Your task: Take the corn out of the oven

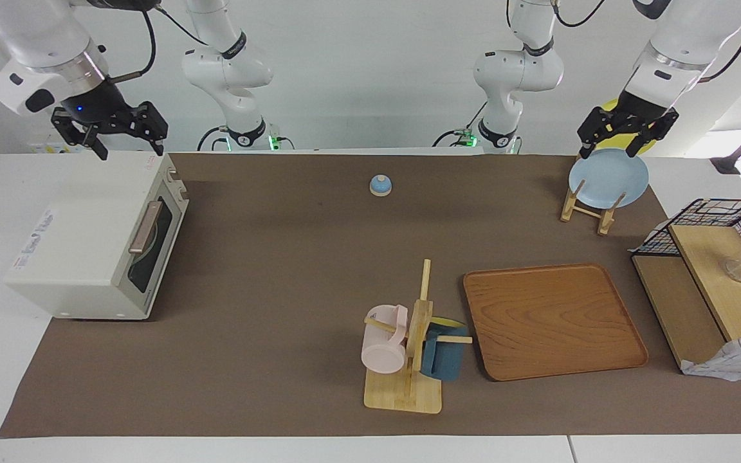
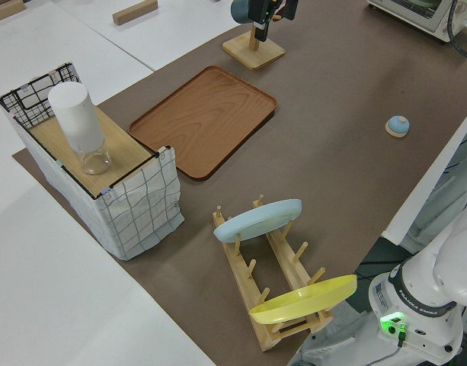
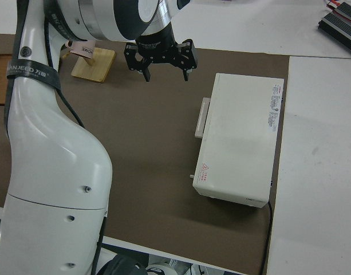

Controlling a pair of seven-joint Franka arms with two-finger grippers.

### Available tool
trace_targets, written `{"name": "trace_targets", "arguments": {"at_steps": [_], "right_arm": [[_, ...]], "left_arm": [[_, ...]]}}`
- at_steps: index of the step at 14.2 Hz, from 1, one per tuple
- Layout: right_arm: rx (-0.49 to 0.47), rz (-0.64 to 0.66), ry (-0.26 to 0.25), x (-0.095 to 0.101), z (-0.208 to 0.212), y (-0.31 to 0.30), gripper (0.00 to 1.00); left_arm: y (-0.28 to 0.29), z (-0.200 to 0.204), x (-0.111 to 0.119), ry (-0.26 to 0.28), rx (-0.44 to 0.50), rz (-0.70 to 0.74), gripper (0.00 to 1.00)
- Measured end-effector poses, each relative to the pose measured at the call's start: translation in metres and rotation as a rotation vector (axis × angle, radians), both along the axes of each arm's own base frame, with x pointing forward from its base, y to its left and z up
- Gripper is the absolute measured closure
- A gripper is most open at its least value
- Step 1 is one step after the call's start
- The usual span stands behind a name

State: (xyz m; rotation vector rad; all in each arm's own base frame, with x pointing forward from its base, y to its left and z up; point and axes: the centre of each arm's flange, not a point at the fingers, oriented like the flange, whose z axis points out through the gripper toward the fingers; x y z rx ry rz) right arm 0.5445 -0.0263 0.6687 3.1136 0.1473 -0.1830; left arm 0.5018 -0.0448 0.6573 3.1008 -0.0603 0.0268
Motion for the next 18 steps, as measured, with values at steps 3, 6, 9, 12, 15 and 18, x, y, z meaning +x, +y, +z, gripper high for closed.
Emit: {"name": "trace_targets", "arguments": {"at_steps": [3,6,9,12,15,18], "right_arm": [[0.000,0.000,0.000,0.000,0.000,0.000,0.00],[0.000,0.000,0.001,0.000,-0.001,0.000,0.00],[0.001,0.004,0.005,0.000,-0.002,0.001,0.03],[0.006,0.045,0.010,0.001,-0.006,0.001,0.33],[-0.004,0.068,-0.033,0.007,-0.032,0.000,0.69],[-0.058,0.077,-0.024,0.016,-0.085,-0.007,0.99]], "left_arm": [[-0.003,0.000,0.017,0.014,0.001,-0.007,0.00],[-0.008,-0.009,0.029,0.048,0.008,-0.013,0.00],[-0.011,-0.010,0.030,0.069,0.014,-0.025,0.00],[-0.013,-0.009,0.029,0.069,0.015,-0.030,0.00],[-0.004,0.003,0.022,0.051,0.014,-0.017,0.00],[-0.001,0.010,0.017,0.041,0.012,-0.012,0.00]]}}
